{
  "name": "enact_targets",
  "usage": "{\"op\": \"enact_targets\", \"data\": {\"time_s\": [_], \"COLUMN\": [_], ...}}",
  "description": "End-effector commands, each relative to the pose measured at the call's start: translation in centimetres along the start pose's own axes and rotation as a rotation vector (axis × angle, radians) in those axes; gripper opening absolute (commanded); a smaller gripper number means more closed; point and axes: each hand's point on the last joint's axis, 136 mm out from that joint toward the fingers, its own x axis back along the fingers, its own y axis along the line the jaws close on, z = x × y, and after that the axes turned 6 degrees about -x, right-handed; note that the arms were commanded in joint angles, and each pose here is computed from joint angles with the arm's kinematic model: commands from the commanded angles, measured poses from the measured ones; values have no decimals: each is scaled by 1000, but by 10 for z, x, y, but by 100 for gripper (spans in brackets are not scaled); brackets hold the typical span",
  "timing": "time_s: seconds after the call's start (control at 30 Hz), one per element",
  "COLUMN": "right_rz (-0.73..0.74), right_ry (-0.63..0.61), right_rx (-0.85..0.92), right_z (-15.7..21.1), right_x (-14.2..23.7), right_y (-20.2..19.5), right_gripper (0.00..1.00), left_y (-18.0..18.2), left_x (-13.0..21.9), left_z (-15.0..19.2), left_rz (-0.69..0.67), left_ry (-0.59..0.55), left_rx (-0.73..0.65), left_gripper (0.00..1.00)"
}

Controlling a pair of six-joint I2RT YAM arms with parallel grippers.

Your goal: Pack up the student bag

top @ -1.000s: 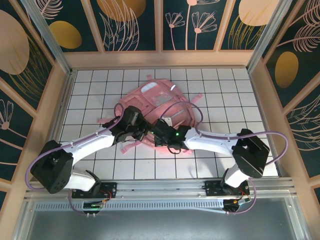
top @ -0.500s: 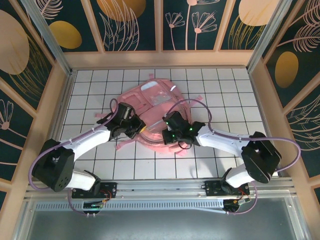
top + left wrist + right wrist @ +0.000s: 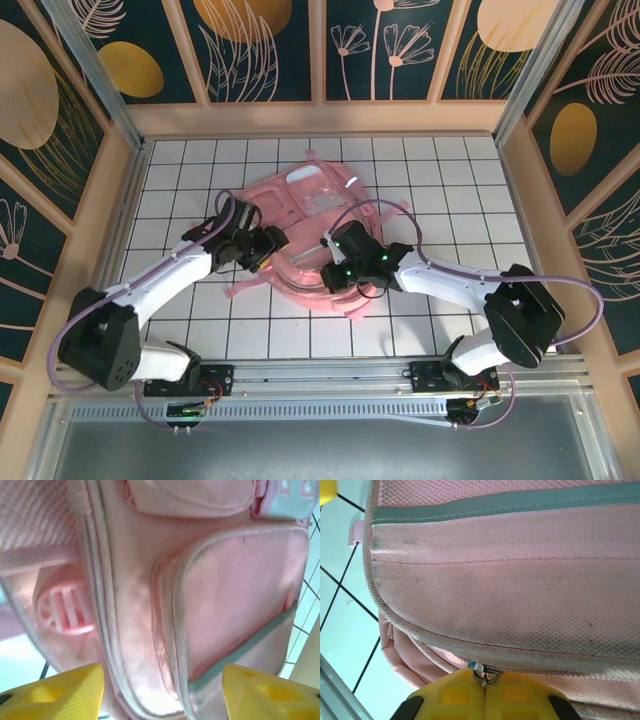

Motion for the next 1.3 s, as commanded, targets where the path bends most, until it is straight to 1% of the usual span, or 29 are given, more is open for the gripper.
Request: {"op": "enact_targets", "data": {"time_s": [0.0, 0.07, 0.13, 0.2, 0.3, 0.4, 0.47, 0.5, 0.57, 0.6, 0.63, 0.67, 0.7, 0.73, 0.77, 0.87, 1.07, 1.13, 1.2, 1.27], "right_rz": [-89, -96, -112, -124, -129, -135, -140, -143, -152, -154, -156, -153, -150, -139, -126, -77, -4, 9, 13, 29], "right_ry": [-17, -57, -90, -98, -94, -96, -100, -105, -112, -111, -109, -102, -100, -97, -95, -92, -84, -82, -72, -59], "right_rx": [32, 27, 24, 26, 26, 22, 16, 13, 7, 5, 5, 6, 9, 10, 13, 13, 39, 55, 73, 98], "right_z": [-4, -8, -11, -12, -11, -11, -10, -11, -10, -9, -8, -5, -4, -3, -2, 2, 6, 5, 5, 7], "right_x": [4, 8, 12, 14, 13, 11, 10, 10, 10, 10, 9, 7, 6, 5, 5, 4, 2, 2, 1, 0], "right_y": [20, 20, 22, 24, 25, 26, 27, 28, 29, 30, 30, 30, 30, 28, 27, 18, 4, 3, 3, 2], "right_gripper": [0, 0, 0, 0, 0, 0, 0, 0, 0, 0, 0, 0, 0, 0, 0, 0, 0, 0, 0, 0], "left_y": [16, 2, -12, -27, -31, -35, -41, -41, -44, -47, -46, -43, -42, -37, -32, -17, -6, -8, -6, 9], "left_x": [8, 7, 6, 2, -12, -27, -33, -37, -42, -43, -46, -49, -50, -51, -52, -52, -42, -39, -37, -32], "left_z": [34, 41, 44, 42, 40, 41, 41, 41, 39, 37, 36, 36, 34, 32, 30, 23, 15, 15, 18, 13], "left_rz": [-15, 67, 119, 142, 86, 104, 144, 142, 127, 121, 104, 91, 86, 70, 53, 1, -29, -10, -31, -134], "left_ry": [27, 4, -8, -38, -54, -57, -82, -89, -99, -102, -107, -112, -124, -138, -150, -156, -82, -36, 32, 47], "left_rx": [163, 222, 256, 235, 239, 314, 358, 373, 364, 356, 351, 344, 330, 324, 315, 268, 113, 26, -90, -197], "left_gripper": [63, 64, 77, 82, 82, 79, 75, 72, 66, 61, 53, 41, 24, 10, 1, 0, 0, 0, 0, 0]}}
